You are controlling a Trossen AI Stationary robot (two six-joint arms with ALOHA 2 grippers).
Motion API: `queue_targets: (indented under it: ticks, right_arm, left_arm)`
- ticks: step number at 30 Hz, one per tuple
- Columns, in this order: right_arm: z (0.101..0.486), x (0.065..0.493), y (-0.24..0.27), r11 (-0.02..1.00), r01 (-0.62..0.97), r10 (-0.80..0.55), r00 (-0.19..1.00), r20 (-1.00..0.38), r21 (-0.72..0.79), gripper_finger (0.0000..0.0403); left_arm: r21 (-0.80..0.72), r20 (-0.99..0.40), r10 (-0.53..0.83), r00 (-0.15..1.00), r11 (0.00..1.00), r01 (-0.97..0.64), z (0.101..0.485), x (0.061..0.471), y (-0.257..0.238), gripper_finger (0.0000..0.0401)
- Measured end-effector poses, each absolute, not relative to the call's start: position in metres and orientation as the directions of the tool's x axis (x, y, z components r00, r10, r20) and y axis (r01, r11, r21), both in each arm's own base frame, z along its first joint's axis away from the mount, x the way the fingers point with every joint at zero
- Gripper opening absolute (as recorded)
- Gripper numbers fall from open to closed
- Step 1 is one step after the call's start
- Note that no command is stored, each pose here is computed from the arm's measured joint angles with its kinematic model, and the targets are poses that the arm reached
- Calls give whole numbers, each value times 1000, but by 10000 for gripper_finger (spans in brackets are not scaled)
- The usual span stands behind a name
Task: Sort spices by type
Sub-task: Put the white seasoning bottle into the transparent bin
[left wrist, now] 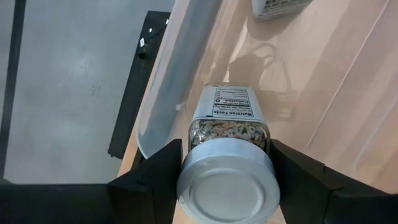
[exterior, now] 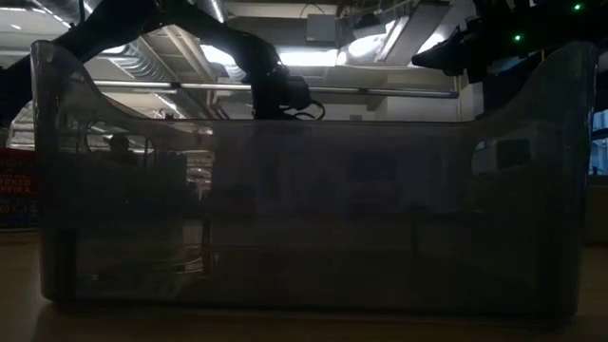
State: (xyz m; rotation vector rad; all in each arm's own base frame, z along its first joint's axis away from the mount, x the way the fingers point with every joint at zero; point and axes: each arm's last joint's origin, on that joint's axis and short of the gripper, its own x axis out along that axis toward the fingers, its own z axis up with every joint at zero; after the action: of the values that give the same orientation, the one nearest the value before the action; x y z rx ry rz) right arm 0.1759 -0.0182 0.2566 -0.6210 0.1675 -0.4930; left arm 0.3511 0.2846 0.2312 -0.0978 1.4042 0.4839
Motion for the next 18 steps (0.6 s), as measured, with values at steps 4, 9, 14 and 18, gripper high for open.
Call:
queue_targets:
  ticks: [4,9,14,18]
  right_arm:
    - [257,176,-18,703,391,-490,872,-5,-594,33]
    - [257,176,-18,702,391,-490,872,-6,-595,33]
    - [256,176,-18,702,389,-491,871,-10,-596,33]
    - [256,176,-18,703,385,-490,871,-14,-598,33]
  left_arm:
    - [224,-954,282,102,896,-383,232,353,286,218]
    - [250,-941,319,110,878,-409,232,355,288,232]
    - [264,-939,329,95,871,-415,232,354,288,249]
    - [288,-933,351,76,858,-426,234,354,288,268]
